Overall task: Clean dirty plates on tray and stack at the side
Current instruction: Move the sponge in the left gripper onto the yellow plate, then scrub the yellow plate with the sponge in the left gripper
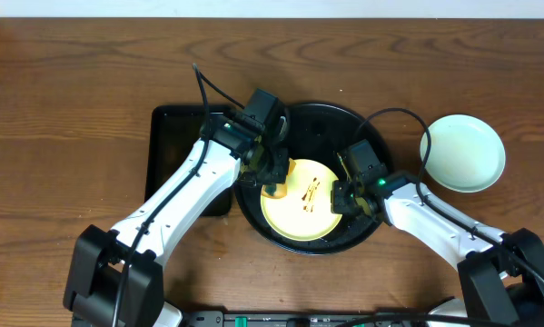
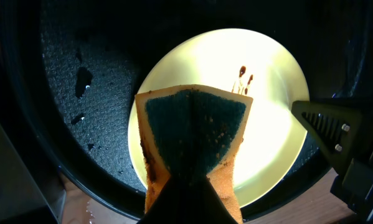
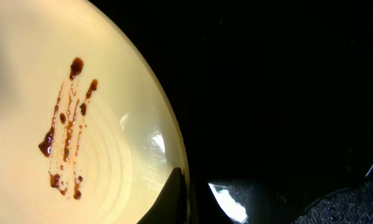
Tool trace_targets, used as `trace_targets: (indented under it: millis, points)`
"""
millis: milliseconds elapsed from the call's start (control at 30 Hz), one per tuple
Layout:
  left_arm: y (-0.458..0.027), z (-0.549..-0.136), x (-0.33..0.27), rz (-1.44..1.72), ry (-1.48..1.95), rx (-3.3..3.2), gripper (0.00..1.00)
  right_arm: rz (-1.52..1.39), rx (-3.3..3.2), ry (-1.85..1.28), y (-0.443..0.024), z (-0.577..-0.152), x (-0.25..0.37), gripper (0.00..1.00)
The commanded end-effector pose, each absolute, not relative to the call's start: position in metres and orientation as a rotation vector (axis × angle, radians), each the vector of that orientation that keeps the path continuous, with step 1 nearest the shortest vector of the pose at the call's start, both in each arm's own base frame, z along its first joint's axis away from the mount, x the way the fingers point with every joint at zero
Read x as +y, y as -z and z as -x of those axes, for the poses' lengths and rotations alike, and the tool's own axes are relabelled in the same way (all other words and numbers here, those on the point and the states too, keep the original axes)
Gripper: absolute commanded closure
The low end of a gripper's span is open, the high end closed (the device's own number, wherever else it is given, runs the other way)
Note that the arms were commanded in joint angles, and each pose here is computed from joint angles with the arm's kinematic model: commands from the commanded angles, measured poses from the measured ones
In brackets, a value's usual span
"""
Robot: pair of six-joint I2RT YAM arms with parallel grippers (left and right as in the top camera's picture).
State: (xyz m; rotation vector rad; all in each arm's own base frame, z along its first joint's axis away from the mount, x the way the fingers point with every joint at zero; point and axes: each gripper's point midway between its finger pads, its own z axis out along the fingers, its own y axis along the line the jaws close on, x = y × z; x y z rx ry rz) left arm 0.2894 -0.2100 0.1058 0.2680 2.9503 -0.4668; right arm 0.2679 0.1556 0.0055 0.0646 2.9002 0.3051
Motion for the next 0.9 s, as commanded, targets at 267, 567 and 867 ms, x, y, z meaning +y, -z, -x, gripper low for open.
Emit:
trace_targets:
  millis: [267, 567, 867]
  points:
    - [-0.087, -0.265, -0.243, -0.311, 0.529, 2.983, 0.92, -0.055, 2.917, -0.274, 0.002, -0.262, 0.154, 0.99]
    - [-0.059, -0.244, -0.292, -0.429, 0.738, 3.010, 0.93, -0.055, 2.917, -0.274, 0.002, -0.262, 0.154, 0.99]
    - [-0.037, -0.244, -0.298, -0.431, 0.751, 3.050, 0.92, -0.054, 2.920, -0.272, 0.002, -0.261, 0.154, 0.99]
